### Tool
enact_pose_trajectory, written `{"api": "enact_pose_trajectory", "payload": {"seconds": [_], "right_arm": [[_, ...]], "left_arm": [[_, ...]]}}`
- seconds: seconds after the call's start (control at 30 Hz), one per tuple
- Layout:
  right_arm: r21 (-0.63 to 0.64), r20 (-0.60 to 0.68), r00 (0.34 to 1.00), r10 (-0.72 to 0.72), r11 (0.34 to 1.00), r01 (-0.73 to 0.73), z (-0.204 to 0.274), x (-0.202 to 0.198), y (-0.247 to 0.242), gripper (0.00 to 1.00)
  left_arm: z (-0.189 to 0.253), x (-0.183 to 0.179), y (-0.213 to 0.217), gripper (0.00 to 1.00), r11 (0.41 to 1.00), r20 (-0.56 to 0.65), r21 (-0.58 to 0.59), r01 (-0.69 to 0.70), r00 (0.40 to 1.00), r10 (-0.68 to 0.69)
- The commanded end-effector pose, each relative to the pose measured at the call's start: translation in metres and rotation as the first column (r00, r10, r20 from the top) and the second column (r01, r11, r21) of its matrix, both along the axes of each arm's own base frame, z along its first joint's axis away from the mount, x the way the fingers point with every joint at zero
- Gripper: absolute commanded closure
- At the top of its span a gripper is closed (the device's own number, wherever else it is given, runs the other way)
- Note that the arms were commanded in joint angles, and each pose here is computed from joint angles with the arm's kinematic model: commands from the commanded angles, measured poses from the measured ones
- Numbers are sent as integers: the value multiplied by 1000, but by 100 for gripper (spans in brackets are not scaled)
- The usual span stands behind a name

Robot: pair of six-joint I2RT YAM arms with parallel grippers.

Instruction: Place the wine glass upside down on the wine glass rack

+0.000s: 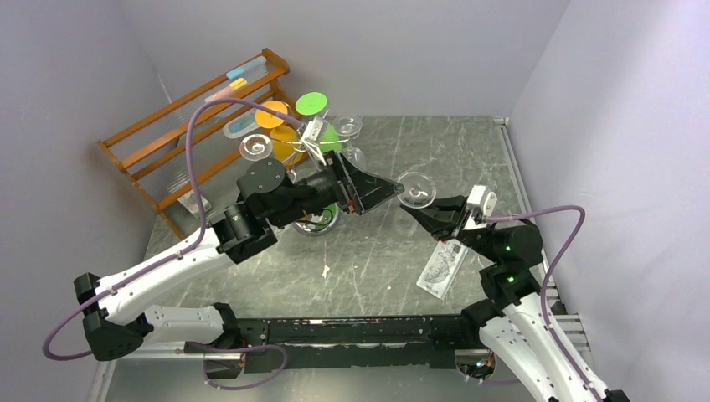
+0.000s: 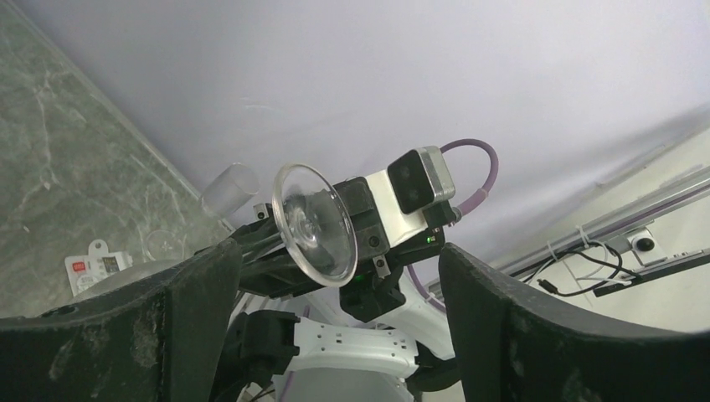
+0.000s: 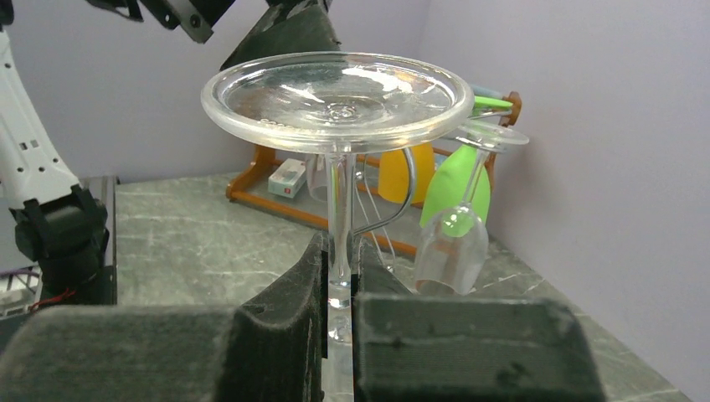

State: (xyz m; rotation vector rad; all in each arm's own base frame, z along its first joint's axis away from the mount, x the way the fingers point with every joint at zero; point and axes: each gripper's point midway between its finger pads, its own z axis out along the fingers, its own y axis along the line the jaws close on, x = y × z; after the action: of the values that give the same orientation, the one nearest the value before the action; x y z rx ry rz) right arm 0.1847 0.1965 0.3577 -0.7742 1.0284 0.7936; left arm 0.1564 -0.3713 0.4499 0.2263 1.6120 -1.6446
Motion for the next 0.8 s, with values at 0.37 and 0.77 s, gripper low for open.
{"api": "enact_pose_trajectory", "payload": {"seconds": [0.37, 0.77], "right_arm": [[15, 75, 993, 95, 995, -97, 1, -19, 7, 100], [0, 79, 994, 72, 997, -72, -5, -12, 7, 100]], "left_arm": [[-15, 0, -26, 43, 989, -104, 59, 137, 986, -131], [-28, -7, -29, 61, 964, -193, 36, 262, 949, -251]]}}
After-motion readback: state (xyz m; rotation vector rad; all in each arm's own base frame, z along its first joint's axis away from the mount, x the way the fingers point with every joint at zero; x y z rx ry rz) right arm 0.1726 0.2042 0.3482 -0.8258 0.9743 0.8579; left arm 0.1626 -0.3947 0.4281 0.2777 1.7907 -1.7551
